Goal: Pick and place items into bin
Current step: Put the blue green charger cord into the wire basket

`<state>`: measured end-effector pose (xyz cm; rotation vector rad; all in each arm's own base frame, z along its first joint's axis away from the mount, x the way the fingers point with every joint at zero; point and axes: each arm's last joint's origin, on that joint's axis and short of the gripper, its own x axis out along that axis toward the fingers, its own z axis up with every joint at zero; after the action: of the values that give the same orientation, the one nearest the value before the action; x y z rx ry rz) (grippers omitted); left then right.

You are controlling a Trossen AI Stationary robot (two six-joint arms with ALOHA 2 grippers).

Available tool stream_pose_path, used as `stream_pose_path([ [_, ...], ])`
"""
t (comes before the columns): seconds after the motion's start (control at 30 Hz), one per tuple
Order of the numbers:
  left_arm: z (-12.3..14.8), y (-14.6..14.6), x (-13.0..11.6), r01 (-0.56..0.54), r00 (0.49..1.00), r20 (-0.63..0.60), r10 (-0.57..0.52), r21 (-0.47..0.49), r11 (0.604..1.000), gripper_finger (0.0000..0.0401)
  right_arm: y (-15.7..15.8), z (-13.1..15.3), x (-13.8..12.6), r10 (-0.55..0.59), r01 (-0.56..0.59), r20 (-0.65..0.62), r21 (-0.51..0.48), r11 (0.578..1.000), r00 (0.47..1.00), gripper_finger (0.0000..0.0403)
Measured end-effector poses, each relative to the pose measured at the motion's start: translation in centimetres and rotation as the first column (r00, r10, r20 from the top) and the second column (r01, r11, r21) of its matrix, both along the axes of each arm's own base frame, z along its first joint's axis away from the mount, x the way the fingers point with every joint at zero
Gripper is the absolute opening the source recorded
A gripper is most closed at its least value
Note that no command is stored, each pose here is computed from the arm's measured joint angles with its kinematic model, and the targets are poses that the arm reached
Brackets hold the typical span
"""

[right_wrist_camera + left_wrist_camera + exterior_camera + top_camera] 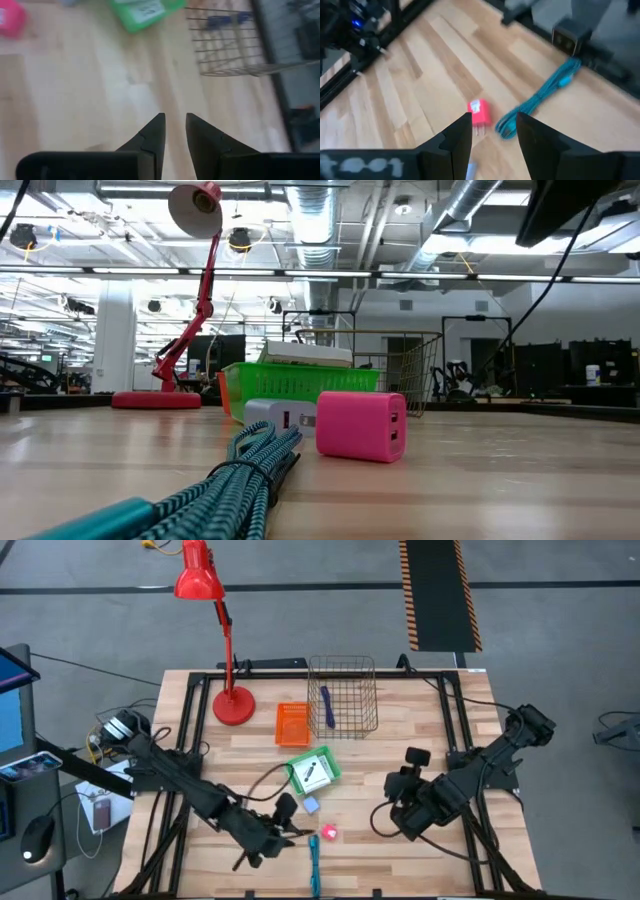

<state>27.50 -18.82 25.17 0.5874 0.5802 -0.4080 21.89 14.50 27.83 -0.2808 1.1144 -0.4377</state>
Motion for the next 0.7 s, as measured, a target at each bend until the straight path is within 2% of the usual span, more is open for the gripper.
stream_pose_path([
  [0.2,0.3,-1.4,1.9,0.053,0.992,-0.121,-0.038,0.124,0.991,0.0144,-0.8,0.1,-0.2,-0.014,0.012,-0.038,-0.064,0.998,0.999,0.0069],
  [0.57,-1.3,-3.2,4.4,0.144,0.951,-0.296,-0.087,0.178,0.973,0.0144,-1.3,0.0,-0.5,-0.035,0.029,-0.099,-0.059,0.998,0.994,0.0069],
  [0.7,-2.0,-3.1,5.0,0.19,0.933,-0.337,-0.129,0.155,0.969,0.0144,-1.5,0.1,-0.7,-0.034,0.023,-0.13,-0.081,0.996,0.991,0.0069],
])
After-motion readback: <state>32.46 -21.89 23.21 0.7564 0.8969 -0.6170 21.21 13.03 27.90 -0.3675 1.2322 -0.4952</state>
